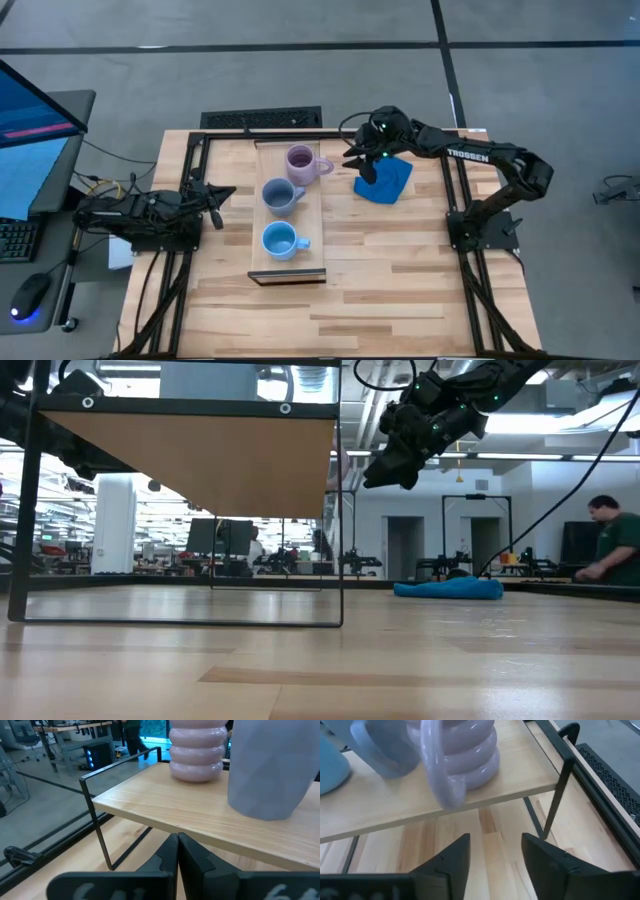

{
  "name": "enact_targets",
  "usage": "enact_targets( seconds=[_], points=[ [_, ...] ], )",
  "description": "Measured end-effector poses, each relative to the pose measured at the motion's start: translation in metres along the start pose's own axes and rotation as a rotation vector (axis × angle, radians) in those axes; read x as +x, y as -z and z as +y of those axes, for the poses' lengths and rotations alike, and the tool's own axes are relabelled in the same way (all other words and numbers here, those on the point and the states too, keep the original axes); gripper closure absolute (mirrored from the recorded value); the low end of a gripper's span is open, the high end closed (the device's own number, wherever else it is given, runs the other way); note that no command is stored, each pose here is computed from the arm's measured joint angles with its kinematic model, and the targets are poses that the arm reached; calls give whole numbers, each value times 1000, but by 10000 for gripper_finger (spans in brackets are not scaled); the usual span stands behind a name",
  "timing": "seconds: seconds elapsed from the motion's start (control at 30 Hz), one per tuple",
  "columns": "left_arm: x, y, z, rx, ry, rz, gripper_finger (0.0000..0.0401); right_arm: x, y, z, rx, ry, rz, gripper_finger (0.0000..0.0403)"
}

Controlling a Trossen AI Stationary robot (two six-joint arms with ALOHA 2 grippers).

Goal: Stack small to large cups/mugs on shelf
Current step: Put the light purple mug on the shelf

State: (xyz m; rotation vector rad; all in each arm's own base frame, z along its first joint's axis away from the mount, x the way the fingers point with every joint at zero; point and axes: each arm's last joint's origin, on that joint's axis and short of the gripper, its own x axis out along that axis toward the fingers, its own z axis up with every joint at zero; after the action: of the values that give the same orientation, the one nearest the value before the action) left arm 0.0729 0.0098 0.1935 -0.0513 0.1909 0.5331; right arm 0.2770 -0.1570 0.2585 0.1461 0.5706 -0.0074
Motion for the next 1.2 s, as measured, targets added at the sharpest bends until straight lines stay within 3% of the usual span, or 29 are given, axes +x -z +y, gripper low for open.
enact_targets(
  seconds=[0.2,0.37,0.63,0.93,1.2],
  points=[
    [0,0,0,1,0,0,401,1,0,3,-6,-8,2,170],
    [0,0,0,2,0,1,401,5,-2,9,-52,-27,4,163],
    [0,0,0,2,-1,1,401,11,-11,24,-93,-50,-56,176],
    [0,0,0,2,-1,1,401,15,-17,30,-128,58,-90,194],
    [0,1,0,4,-1,4,401,18,-19,35,-135,47,-107,221]
  ],
)
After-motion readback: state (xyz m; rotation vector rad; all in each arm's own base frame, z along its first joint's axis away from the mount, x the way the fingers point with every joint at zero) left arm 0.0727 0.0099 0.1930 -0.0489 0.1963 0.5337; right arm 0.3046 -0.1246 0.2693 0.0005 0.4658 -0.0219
